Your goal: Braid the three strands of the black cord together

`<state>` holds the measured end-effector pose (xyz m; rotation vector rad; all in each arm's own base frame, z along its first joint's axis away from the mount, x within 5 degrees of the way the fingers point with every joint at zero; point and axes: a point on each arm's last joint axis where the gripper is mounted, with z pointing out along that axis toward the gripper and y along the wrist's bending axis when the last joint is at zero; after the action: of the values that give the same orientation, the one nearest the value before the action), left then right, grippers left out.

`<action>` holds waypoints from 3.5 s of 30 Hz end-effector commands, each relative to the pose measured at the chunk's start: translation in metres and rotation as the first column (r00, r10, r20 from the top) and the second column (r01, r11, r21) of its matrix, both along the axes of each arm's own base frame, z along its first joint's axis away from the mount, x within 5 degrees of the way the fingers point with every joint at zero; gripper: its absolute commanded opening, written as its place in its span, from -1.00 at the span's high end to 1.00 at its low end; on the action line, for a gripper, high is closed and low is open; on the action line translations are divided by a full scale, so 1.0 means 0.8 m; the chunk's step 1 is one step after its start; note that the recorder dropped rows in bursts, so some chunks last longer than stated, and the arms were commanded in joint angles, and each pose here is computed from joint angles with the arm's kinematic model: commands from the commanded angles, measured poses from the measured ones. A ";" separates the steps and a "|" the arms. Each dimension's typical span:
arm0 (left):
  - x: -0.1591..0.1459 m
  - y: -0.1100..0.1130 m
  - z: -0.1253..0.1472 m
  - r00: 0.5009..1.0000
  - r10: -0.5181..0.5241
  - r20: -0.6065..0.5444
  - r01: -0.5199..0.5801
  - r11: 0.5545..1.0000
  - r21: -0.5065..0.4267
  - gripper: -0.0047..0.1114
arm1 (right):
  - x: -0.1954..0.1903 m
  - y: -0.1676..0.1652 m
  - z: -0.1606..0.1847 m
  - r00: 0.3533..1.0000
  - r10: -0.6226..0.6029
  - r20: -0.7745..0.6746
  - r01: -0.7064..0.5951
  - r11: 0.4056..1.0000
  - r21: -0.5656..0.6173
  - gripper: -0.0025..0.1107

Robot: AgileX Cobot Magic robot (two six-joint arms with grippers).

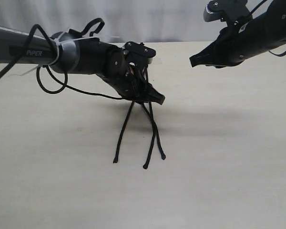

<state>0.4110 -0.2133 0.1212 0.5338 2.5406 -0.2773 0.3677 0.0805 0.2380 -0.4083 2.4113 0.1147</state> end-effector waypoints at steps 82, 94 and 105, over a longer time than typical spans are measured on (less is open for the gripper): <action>-0.038 -0.022 -0.007 0.904 -0.269 -0.331 0.320 0.941 0.110 0.92 | 0.001 0.000 -0.002 1.000 0.001 0.009 -0.001 1.000 0.000 0.88; 0.014 0.034 0.057 0.948 -0.247 -0.202 0.312 0.851 0.423 0.92 | 0.001 0.000 -0.002 1.000 0.001 0.009 -0.001 1.000 0.000 0.88; 0.003 0.028 0.055 0.928 -0.156 -0.338 0.202 0.974 0.105 0.80 | 0.001 0.000 -0.001 1.000 0.001 0.011 -0.001 1.000 0.000 0.88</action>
<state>0.4210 -0.1742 0.1597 0.8370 2.8522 -0.1896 0.3681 0.0805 0.2383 -0.4067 2.4056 0.1140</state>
